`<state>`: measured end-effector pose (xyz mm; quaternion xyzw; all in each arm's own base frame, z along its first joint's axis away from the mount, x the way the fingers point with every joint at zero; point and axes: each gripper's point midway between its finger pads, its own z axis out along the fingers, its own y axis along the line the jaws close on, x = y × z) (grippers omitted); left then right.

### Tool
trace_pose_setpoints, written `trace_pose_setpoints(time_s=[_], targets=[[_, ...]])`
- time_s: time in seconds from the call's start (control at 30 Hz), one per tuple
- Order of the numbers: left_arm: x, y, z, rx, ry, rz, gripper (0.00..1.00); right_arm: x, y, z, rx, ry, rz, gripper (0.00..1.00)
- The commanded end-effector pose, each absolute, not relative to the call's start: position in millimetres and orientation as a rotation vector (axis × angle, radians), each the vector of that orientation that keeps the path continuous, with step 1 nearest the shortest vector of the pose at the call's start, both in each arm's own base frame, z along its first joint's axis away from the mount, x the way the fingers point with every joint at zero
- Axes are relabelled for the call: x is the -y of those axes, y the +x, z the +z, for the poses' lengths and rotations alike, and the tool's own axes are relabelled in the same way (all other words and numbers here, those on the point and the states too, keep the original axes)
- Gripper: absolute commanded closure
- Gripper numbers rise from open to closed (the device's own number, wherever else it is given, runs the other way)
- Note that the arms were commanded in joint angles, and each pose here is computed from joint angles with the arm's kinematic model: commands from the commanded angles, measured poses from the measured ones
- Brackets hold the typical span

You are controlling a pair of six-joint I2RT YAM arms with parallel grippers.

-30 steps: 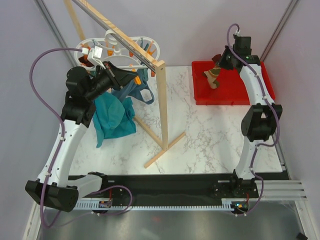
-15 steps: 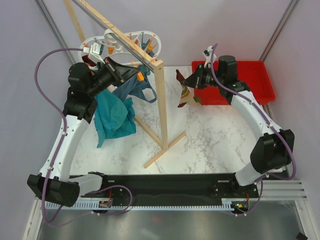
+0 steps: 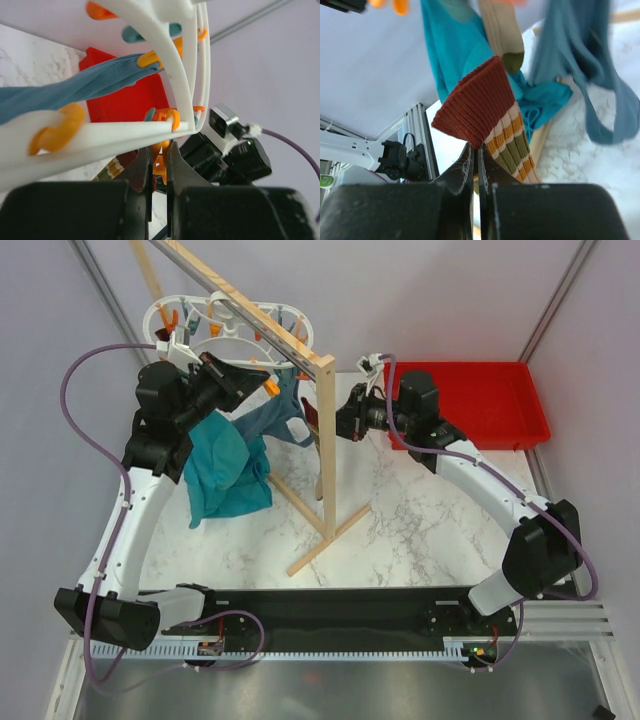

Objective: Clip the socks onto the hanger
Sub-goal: Clamp the sock onto the hanger.

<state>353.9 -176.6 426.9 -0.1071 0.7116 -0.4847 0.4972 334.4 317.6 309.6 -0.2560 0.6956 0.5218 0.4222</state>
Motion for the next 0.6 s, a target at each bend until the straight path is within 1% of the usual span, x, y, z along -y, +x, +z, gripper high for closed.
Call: trace_pose_setpoints(time_s=[0.0, 0.13, 0.3, 0.57], targets=[[148.1, 361.7, 347.7, -1.957, -0.684, -1.025, 0.98, -343.3, 336.1, 351.1, -1.584, -0.704, 1.237, 1.00], [125.5, 363.2, 351.4, -1.875, -0.795, -0.919, 0.98, -363.9, 330.8, 354.5, -1.578, -0.668, 1.180, 1.00], [126.7, 362.0, 356.4, -1.867, -0.774, -0.926, 0.98, -377.6, 333.8, 349.5, -1.594, -0.654, 1.162, 1.00], [129.3, 365.1, 350.1, -1.880, -0.777, -0.934, 0.98, -385.6, 328.1, 377.6, -1.516, -0.647, 1.204, 1.00]])
